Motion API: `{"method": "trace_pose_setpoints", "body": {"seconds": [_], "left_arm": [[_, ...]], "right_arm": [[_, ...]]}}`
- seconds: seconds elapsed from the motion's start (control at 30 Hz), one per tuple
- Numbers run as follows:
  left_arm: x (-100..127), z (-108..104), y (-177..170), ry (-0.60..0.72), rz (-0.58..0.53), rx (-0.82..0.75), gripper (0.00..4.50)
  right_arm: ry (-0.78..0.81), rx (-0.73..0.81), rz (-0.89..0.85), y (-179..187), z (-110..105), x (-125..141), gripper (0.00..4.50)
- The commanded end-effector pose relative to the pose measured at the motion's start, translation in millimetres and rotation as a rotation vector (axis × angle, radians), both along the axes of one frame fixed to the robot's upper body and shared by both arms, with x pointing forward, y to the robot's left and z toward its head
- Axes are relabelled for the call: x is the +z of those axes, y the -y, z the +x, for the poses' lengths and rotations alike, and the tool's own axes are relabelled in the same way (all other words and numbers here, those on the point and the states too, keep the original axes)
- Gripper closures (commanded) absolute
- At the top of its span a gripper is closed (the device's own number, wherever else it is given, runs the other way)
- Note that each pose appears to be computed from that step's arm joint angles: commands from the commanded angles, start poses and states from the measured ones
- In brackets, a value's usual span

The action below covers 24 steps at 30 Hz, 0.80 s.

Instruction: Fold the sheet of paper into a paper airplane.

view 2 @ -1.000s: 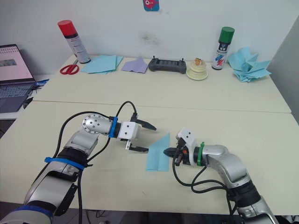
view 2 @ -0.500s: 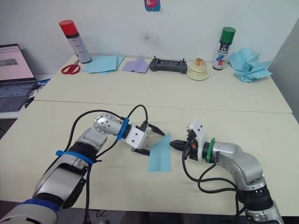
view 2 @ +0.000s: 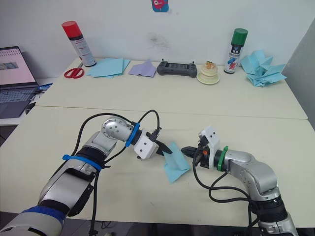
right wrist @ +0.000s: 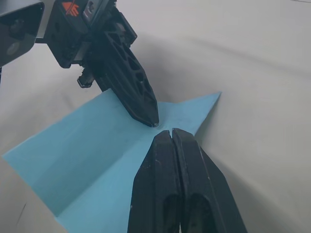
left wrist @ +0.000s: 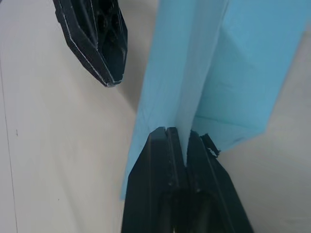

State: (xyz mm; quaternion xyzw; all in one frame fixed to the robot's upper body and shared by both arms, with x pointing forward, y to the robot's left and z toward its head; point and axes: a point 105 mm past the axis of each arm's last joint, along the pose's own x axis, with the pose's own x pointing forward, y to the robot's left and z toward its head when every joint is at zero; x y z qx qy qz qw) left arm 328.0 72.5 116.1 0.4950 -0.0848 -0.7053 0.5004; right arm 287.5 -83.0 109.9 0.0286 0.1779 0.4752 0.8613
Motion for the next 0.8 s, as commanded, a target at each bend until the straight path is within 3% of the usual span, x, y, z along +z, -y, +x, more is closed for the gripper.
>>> {"method": "trace_pose_setpoints", "body": {"seconds": [0.03,0.2,0.33,0.43,0.6,0.73,0.8], "left_arm": [[25,6,-13,-0.006,-0.016,0.105,4.46],[55,-5,-44,-0.008,0.142,0.245,4.46],[74,-18,-45,-0.065,0.174,0.418,4.46],[64,-27,-46,-0.11,0.208,0.511,4.46],[12,-39,-46,-0.212,0.246,0.641,4.46],[8,-31,-30,-0.165,0.181,0.639,4.46],[10,-30,-20,-0.189,0.121,0.636,3.94]], "right_arm": [[0.06,-0.001,0.014,-2,2,9,4.5],[0.09,0.008,0.027,-7,2,10,4.5],[0.101,0.038,0.028,-14,1,6,4.5],[0.11,0.056,0.031,-19,1,4,4.5],[0.133,0.076,-0.003,-22,1,-1,4.5],[0.193,0.096,-0.07,-15,0,-3,4.5],[0.262,0.144,-0.141,-10,-4,-4,4.5]]}}
